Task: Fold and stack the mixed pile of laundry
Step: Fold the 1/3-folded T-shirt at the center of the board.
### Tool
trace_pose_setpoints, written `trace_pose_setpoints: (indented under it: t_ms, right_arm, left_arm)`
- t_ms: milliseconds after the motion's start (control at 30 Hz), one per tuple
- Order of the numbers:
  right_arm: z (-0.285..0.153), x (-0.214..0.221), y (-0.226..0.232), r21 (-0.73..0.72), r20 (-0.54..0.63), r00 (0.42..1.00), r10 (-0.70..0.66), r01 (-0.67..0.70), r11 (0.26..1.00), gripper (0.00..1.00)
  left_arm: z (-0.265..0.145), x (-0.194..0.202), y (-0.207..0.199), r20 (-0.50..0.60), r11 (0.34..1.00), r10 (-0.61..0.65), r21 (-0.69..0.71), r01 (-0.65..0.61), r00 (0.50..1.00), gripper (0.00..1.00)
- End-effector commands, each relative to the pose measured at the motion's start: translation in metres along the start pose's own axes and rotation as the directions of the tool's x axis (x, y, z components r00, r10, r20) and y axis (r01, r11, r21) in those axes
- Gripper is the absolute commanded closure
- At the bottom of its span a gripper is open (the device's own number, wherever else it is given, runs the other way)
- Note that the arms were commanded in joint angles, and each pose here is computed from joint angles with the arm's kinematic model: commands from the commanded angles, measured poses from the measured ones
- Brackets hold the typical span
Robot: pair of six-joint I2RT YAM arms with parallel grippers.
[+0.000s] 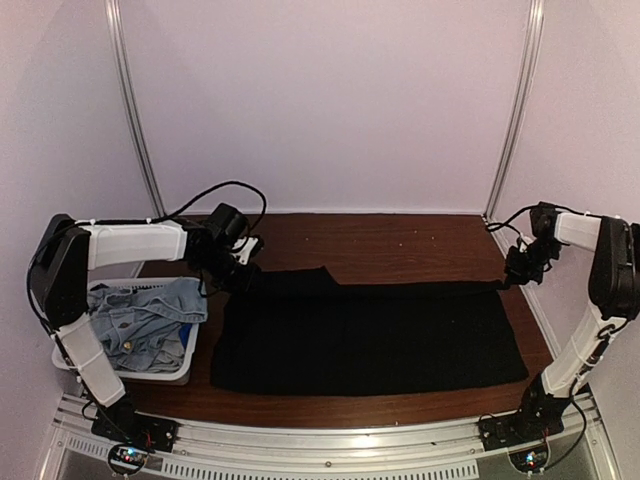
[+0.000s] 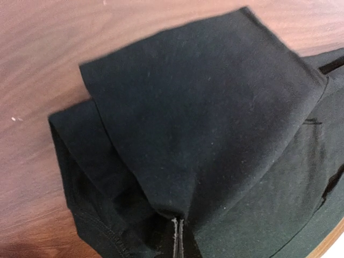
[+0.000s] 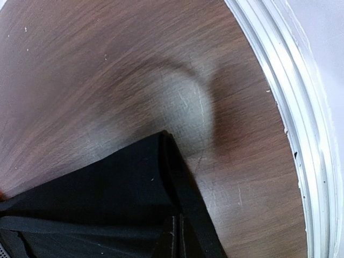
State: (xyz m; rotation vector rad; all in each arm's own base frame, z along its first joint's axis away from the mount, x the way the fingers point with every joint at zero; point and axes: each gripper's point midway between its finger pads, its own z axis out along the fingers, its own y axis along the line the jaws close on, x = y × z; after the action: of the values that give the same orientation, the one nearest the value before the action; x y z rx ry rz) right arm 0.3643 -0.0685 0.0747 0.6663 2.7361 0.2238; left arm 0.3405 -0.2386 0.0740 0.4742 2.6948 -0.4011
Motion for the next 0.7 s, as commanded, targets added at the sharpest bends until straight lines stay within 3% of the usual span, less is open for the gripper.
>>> trace_pose_setpoints:
  t_ms: [0,367,667]
  right_arm:
    - [-0.021,-0.006,-0.002,0.005,0.041,0.999,0.021,-0.021,1.000,1.00]
    - [0.013,0.041,-0.022,0.050,-0.069,0.993,0.095,-0.092,0.995,1.00]
    - [0.027,0.042,-0.023,0.042,-0.100,0.988,0.115,-0.111,0.993,1.00]
  left_arm:
    - [-0.032,-0.027,-0.008,0.107,1.000,0.021,0.021,-0.024,0.994,1.00]
    - [0.001,0.027,-0.009,-0.038,0.998,0.034,0.054,-0.032,0.999,1.00]
    - [0.016,0.041,-0.004,-0.090,0.999,0.040,0.017,-0.039,0.995,1.00]
